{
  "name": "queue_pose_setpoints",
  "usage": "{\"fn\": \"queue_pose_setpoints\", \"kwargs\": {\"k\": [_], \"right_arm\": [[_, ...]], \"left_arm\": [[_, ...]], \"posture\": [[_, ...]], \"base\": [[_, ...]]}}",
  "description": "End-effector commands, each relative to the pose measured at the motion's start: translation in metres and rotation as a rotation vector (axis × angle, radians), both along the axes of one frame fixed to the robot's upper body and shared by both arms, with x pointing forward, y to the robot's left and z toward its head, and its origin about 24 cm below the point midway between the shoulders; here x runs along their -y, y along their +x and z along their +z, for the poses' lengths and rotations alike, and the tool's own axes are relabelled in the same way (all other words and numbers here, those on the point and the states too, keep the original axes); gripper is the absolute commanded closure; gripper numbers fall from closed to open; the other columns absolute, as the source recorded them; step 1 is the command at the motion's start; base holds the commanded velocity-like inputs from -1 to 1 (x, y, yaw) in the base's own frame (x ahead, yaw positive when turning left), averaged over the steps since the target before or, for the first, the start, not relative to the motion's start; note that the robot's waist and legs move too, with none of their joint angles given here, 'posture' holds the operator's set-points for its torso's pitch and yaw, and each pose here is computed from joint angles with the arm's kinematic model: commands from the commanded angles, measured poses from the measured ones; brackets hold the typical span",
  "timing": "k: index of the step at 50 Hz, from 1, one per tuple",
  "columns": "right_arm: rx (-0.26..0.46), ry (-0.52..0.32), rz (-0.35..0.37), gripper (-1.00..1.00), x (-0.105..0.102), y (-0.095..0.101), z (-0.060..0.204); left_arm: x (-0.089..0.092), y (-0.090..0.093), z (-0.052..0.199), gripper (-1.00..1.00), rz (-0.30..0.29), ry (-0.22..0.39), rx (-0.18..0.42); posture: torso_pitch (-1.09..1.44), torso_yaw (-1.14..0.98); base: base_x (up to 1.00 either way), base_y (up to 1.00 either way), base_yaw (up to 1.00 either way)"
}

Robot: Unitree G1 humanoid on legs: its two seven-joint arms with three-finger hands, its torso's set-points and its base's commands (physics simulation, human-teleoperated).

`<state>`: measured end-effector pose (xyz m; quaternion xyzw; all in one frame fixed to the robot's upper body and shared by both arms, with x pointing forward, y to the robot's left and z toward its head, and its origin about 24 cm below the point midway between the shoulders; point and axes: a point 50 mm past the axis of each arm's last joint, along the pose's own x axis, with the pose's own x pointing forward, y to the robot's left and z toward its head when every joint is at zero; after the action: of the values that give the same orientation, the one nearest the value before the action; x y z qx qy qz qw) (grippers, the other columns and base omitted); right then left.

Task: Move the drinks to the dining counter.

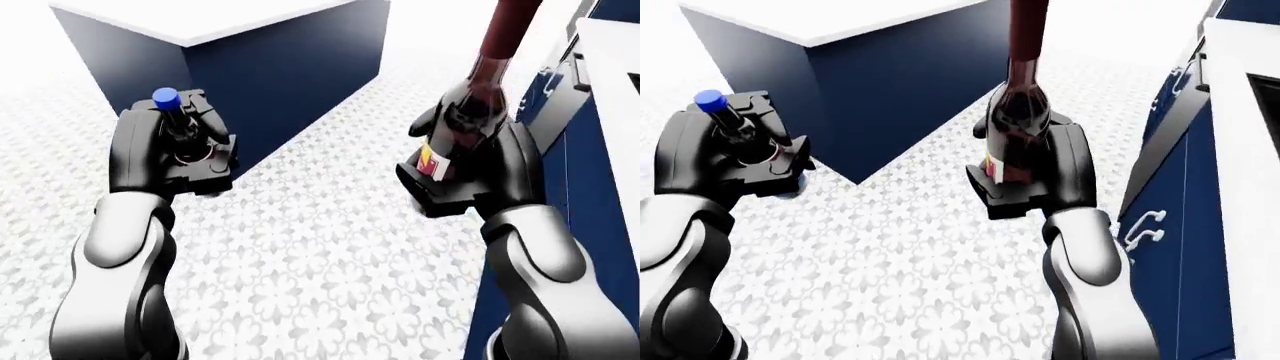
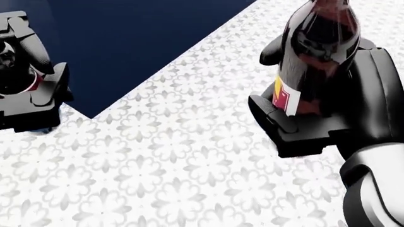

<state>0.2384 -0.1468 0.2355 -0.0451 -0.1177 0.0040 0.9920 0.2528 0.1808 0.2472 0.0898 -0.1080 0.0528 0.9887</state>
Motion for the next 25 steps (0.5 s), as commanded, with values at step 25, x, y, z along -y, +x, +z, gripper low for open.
{"fn": "queue_pose_setpoints", "kwargs": {"k": [25], "right_arm": [[0.064, 0.034, -0.014, 1.0, 0.0048, -0.0006, 0.0119]], "left_arm": [[0.0028, -0.0068, 0.0164, 1.0, 0.0, 0.018, 0.095]], "posture": [[0.0, 0.0]], "base": [[0.01, -0.03, 0.59]]}}
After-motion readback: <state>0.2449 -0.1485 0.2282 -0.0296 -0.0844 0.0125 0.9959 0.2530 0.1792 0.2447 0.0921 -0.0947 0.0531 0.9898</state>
